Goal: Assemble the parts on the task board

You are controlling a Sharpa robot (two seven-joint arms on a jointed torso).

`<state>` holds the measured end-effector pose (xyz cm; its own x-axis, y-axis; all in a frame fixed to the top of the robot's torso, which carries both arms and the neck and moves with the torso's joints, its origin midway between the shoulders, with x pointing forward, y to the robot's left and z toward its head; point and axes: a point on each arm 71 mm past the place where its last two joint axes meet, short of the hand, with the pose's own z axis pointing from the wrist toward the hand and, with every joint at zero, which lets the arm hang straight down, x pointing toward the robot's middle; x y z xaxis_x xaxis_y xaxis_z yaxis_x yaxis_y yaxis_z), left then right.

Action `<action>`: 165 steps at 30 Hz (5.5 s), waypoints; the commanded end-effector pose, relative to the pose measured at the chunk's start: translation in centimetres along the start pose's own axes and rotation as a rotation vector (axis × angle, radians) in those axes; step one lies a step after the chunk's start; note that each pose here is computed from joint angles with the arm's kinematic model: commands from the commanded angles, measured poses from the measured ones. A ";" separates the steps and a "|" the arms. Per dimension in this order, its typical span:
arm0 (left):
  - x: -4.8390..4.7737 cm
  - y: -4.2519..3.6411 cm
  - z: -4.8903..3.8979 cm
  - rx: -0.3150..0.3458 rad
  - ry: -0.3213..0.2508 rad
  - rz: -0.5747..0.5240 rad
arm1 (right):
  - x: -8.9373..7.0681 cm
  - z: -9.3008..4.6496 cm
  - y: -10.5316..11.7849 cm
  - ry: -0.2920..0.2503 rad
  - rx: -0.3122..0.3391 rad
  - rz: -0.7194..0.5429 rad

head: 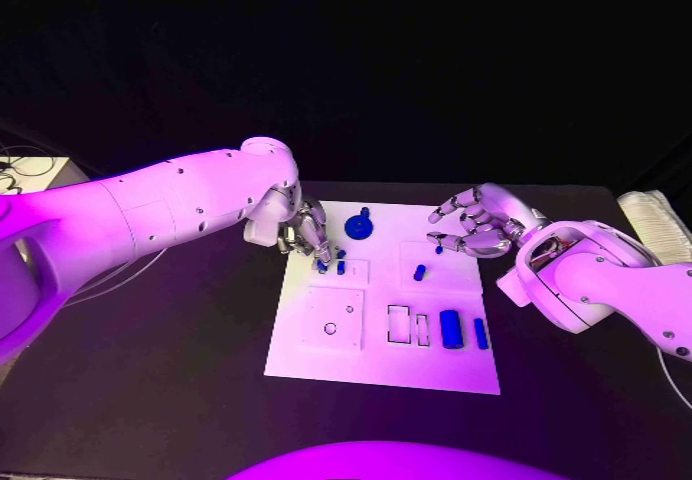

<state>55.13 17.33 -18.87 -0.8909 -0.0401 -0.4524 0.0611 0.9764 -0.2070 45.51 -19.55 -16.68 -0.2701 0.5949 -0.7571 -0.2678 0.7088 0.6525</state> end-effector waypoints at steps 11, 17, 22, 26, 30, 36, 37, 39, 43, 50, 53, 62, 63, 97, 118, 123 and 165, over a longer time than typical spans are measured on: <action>0.09 0.12 0.38 -0.021 0.030 0.020 | 0.2 0.0 0.2 0.011 -0.012 -0.009; -0.08 0.27 0.51 -0.032 0.004 0.015 | 0.2 0.0 0.2 0.011 -0.013 -0.009; -0.15 0.32 0.58 -0.036 -0.008 0.011 | 0.2 0.0 0.2 0.012 -0.013 -0.009; -0.12 0.25 0.67 -0.037 -0.010 0.011 | 0.2 0.0 0.2 0.012 -0.014 -0.009; -0.03 0.21 0.80 -0.039 -0.009 0.012 | 0.2 0.0 0.2 0.013 -0.014 -0.009; 0.16 0.17 0.98 -0.040 -0.004 0.015 | 0.2 0.0 0.2 0.013 -0.014 -0.009; 0.20 0.16 1.00 -0.040 -0.002 0.016 | 0.2 0.0 0.2 0.013 -0.014 -0.009; 0.28 0.13 1.03 -0.040 0.002 0.019 | 0.2 0.0 0.2 0.014 -0.014 -0.009; 0.48 0.04 1.06 -0.039 0.014 0.028 | 0.2 0.0 0.2 0.014 -0.014 -0.009; 0.64 0.03 1.08 -0.039 0.024 0.035 | 0.3 0.1 0.3 0.014 -0.015 -0.009; 0.69 0.00 1.07 -0.039 0.025 0.036 | 0.3 0.1 0.3 0.014 -0.016 -0.009; 0.75 -0.16 1.10 -0.039 0.006 0.032 | 0.3 0.1 0.3 0.013 -0.017 -0.009; 0.74 -0.15 1.12 -0.039 0.002 0.030 | 0.2 0.1 0.3 0.013 -0.016 -0.009; 1.23 -0.26 1.47 -0.038 -0.037 0.014 | 0.2 0.1 0.2 0.010 -0.018 -0.009; 1.31 0.65 1.26 -0.051 -0.075 0.010 | 0.1 0.0 0.2 0.005 -0.019 -0.009; 1.13 1.15 0.91 -0.043 -0.127 -0.017 | 0.1 0.0 0.2 0.001 -0.021 -0.009; 0.75 -0.28 -5.68 0.617 -0.810 -0.016 | -0.4 0.3 -0.6 -0.026 -0.038 -0.040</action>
<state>52.12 18.90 -15.37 -0.4495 -0.4287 -0.7837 0.3045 0.7512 -0.5856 46.06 -20.29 -16.90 -0.2452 0.5926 -0.7673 -0.2712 0.7179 0.6411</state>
